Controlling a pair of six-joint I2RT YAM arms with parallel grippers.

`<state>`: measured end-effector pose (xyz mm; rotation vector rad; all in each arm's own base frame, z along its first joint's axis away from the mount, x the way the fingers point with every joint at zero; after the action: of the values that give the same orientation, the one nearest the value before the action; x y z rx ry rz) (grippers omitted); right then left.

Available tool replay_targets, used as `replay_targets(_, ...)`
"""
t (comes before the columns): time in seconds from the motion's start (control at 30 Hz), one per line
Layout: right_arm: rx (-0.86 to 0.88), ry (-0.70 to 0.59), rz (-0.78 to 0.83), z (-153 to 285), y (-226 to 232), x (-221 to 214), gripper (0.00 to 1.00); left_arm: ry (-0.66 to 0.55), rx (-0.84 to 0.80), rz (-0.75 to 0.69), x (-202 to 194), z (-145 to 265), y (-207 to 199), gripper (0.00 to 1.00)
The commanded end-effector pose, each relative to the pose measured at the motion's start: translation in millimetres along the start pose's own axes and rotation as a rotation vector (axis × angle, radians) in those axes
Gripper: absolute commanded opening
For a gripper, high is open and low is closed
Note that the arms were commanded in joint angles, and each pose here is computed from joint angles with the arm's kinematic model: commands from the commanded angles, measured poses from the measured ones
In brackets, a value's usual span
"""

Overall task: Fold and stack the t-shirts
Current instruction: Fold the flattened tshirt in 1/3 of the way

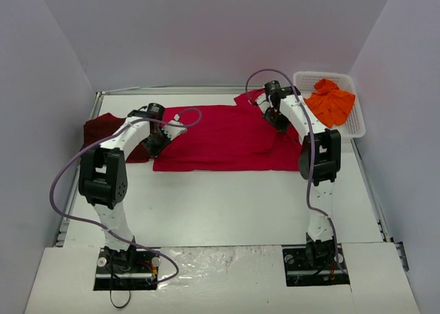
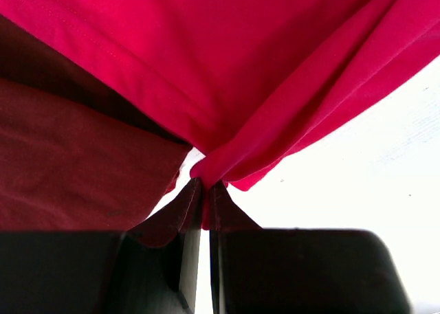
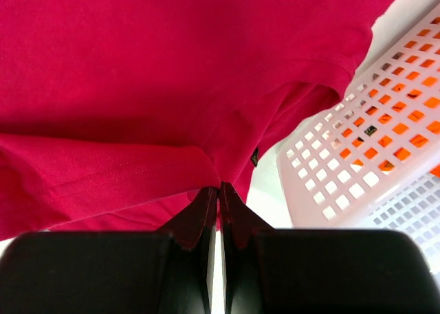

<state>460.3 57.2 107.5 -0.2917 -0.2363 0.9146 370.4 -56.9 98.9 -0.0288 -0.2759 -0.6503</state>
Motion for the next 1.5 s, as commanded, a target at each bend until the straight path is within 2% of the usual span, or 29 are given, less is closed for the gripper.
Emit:
replay_targets(0.0,-0.033,0.014,-0.028,3.0,-8.9,0.8,0.0,-0.006,0.023,0.017,5.0,10.7,7.6,0.02)
replay_targets(0.07,-0.039,0.018,-0.035,-0.4,-10.5,1.3,0.0,-0.003,0.023,0.017,5.0,9.8,7.9,0.03)
replay_targets(0.13,-0.054,0.015,-0.042,-2.5,-12.5,3.8,0.0,0.0,0.029,0.021,5.4,8.1,9.1,0.11)
replay_targets(0.17,-0.062,0.019,-0.048,-3.4,-13.6,3.6,0.08,0.0,0.032,0.021,5.6,7.5,9.8,0.15)
replay_targets(0.2,-0.066,0.017,-0.05,-4.5,-14.6,4.9,0.18,0.0,0.037,0.022,6.1,6.8,10.7,0.25)
replay_targets(0.27,-0.088,-0.004,-0.067,-0.9,-20.2,9.9,0.26,-0.012,0.051,0.034,8.6,9.0,12.6,0.34)
replay_targets(0.3,-0.1,-0.014,-0.077,2.4,-22.9,11.6,0.34,-0.033,0.071,0.037,12.5,13.0,15.6,0.37)
replay_targets(0.5,-0.182,-0.073,-0.118,32.4,-41.8,17.0,0.36,-0.148,0.213,0.092,29.1,44.8,33.3,0.48)
replay_targets(0.63,-0.202,-0.102,-0.133,57.9,-42.2,8.6,0.34,-0.162,0.279,0.119,27.5,59.5,39.3,0.56)
replay_targets(0.67,-0.212,-0.118,-0.129,72.2,-41.9,3.7,0.31,-0.174,0.288,0.122,26.7,64.7,39.2,0.57)
replay_targets(0.73,-0.178,-0.088,-0.109,69.7,-27.1,-11.7,0.18,-0.168,0.27,0.118,19.0,62.3,33.2,0.58)
replay_targets(0.77,-0.181,-0.102,-0.11,82.2,-25.0,-18.9,0.12,-0.182,0.26,0.118,17.0,66.2,29.7,0.59)
replay_targets(0.8,-0.154,-0.076,-0.097,76.6,-13.5,-29.2,0.0,-0.185,0.244,0.113,14.6,65.2,26.0,0.59)
replay_targets(0.93,-0.096,-0.072,-0.07,78.8,10.3,-50.9,0.0,-0.185,0.084,0.046,-1.0,46.2,-3.1,0.56)
replay_targets(1.1,-0.041,-0.055,-0.086,65.8,26.3,-61.8,0.0,-0.153,0.031,-0.001,-6.9,20.4,-8.8,0.22)
replay_targets(1.37,0.023,-0.008,-0.105,39.7,38.8,-64.7,0.0,-0.136,0.004,-0.074,-12.4,-0.9,-11.9,0.26)
replay_targets(1.4,0.027,-0.007,-0.107,38.6,38.9,-64.5,0.0,-0.123,0.004,-0.09,-16.9,-4.8,-12.4,0.31)
replay_targets(1.47,0.031,-0.003,-0.114,35.4,39.0,-63.2,0.0,-0.114,0.009,-0.102,-19.3,-9.3,-12.0,0.33)
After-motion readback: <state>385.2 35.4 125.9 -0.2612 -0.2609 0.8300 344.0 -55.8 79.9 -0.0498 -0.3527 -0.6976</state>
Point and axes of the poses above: each gripper's point midway between its finger pads, its own z axis back along the fingers, its own y axis along the line the jaws close on, x = y × z, the point moved 3 cm from there along z, back along the fingers, and after that the axes turned 12 degrees about z, right-handed, at the moved point
